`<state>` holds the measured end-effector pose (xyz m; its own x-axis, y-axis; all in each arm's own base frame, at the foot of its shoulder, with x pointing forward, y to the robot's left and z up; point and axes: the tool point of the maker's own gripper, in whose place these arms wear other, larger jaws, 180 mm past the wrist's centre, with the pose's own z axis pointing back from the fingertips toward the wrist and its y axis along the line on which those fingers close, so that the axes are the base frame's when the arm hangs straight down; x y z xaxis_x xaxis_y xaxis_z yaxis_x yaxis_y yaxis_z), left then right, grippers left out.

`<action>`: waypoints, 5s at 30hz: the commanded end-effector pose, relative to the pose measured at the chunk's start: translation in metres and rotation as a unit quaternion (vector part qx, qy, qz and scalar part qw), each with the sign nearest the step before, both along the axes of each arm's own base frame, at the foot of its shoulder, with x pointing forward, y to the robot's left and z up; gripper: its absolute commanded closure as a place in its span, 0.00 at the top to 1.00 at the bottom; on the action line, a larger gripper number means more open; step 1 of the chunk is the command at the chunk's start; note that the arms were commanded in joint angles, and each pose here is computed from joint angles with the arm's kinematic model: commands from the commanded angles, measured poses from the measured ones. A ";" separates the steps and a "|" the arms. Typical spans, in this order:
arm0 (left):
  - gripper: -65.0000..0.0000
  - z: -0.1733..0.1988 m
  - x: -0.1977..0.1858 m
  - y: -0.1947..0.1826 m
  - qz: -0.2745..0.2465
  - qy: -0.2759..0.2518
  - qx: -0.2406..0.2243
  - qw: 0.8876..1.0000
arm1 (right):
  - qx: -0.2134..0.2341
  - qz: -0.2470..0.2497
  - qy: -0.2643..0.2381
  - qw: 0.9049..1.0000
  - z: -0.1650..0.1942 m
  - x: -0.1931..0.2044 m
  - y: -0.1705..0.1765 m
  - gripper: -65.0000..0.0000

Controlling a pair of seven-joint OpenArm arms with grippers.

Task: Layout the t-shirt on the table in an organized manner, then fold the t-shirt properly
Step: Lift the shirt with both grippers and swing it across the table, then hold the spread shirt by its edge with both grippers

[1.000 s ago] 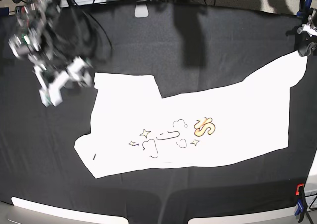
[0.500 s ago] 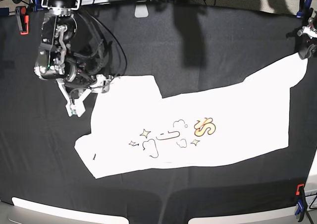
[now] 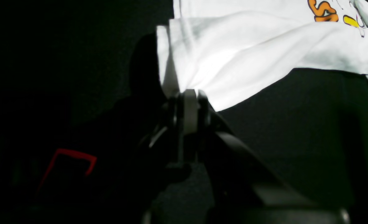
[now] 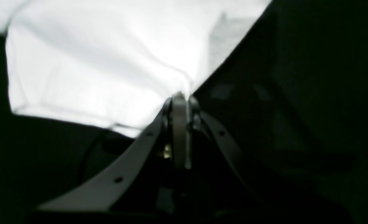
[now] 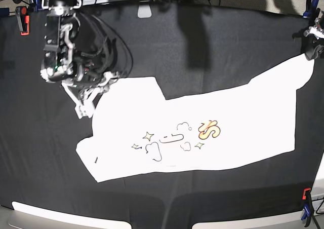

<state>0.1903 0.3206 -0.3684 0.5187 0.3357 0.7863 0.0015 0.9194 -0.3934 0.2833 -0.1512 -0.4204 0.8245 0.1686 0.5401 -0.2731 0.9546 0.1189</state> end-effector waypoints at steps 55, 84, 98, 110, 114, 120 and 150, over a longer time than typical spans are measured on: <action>0.33 0.022 -0.049 0.055 -0.007 0.085 0.120 0.989 | -0.050 -0.069 -0.185 0.979 0.128 -0.066 -0.095 0.39; 0.33 -0.023 -0.027 0.015 -0.026 0.111 0.114 0.987 | -0.053 -0.053 -0.112 0.991 0.110 -0.080 -0.092 0.39; 0.33 0.005 -0.029 0.014 -0.022 0.057 0.049 0.997 | -0.052 -0.053 -0.114 0.991 0.110 -0.079 -0.092 0.39; 0.33 -0.027 -0.049 -0.020 -0.075 0.138 0.016 0.987 | -0.052 -0.053 -0.114 0.991 0.110 -0.079 -0.092 0.39; 0.33 -0.031 -0.052 -0.018 -0.079 0.146 0.034 0.985 | -0.053 -0.052 -0.114 0.991 0.110 -0.080 -0.092 0.39; 0.32 -0.040 -0.060 -0.029 -0.077 0.160 0.016 0.984 | -0.052 -0.053 -0.114 0.991 0.110 -0.079 -0.092 0.39; 0.00 -0.040 -0.060 -0.039 -0.062 0.142 -0.013 0.988 | 0.004 -0.058 -0.125 0.990 0.120 -0.080 -0.083 0.50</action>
<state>0.1256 0.2773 -0.4159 0.7721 0.2813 0.5698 -0.0169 0.9055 -0.4241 0.1994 -0.2342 -0.3101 0.7035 0.0551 0.7085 -0.1660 0.9821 0.0885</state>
